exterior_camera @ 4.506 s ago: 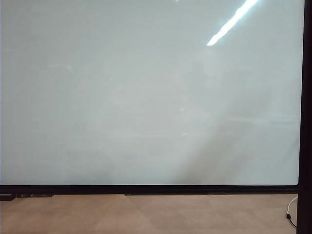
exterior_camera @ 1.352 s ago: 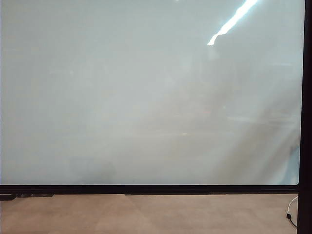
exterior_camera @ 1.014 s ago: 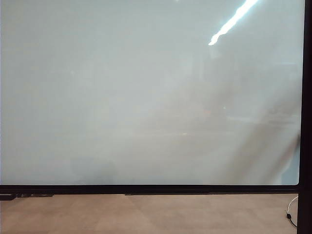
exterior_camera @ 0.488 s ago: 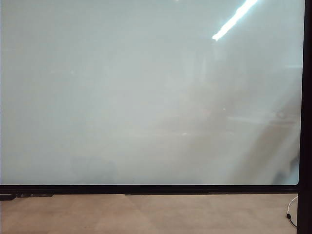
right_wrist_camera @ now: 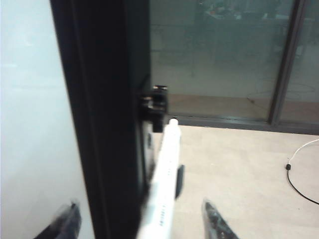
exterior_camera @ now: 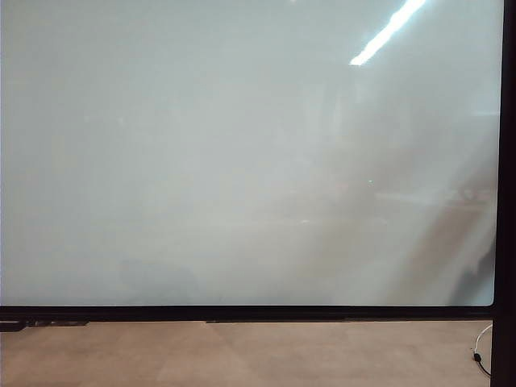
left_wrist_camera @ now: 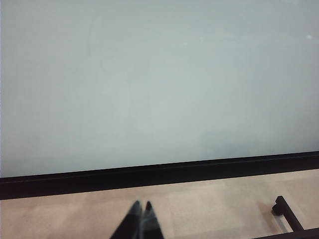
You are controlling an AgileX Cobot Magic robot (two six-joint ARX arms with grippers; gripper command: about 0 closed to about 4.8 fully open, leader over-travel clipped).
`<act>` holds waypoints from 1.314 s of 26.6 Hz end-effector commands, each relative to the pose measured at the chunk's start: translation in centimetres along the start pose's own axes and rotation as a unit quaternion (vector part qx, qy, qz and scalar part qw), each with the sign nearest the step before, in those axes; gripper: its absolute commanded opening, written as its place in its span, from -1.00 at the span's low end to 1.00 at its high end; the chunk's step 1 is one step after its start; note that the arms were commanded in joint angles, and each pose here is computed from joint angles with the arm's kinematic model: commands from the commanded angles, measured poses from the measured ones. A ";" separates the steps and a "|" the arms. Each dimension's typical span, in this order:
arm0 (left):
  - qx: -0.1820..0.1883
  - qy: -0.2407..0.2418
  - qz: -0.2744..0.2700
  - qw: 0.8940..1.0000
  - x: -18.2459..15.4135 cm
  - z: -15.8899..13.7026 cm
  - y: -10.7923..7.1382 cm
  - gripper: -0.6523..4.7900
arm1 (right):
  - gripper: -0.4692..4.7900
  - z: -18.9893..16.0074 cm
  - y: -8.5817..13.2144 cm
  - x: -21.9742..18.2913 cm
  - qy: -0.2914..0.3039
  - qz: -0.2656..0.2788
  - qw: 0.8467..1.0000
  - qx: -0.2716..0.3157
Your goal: Pick up the pen on the shelf to the right of the whiteboard and draw a straight line.
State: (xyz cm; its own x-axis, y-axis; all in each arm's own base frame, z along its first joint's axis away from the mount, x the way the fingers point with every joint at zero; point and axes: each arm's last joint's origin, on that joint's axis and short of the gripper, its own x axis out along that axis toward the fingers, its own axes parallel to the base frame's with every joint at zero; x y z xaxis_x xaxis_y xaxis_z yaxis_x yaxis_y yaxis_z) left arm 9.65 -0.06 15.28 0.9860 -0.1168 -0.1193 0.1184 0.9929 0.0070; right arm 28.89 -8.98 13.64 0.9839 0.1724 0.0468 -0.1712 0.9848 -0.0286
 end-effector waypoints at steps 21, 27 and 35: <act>0.037 -0.006 -0.023 0.999 0.0 0.2 -0.1 -0.78 | 0.34 -1.0 0.1 0.3 0.009 -0.008 1.000 -0.010; 0.037 -0.006 -0.023 0.999 0.0 0.2 -0.1 -0.78 | 0.29 -0.6 -0.2 0.8 -0.001 -0.009 1.000 -0.015; 0.037 -0.006 -0.023 0.999 0.0 0.2 -0.1 -0.78 | 0.10 -0.4 -0.3 1.0 -0.006 -0.009 1.000 -0.018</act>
State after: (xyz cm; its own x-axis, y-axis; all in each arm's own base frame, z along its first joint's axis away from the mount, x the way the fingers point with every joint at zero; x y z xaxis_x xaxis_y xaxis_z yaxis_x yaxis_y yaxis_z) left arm 9.64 -0.18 15.28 0.9804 -0.1572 -0.1184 0.1661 0.9837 0.0691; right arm 29.74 -9.08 12.82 0.9875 0.1541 0.0321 -0.1525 0.9872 -0.0461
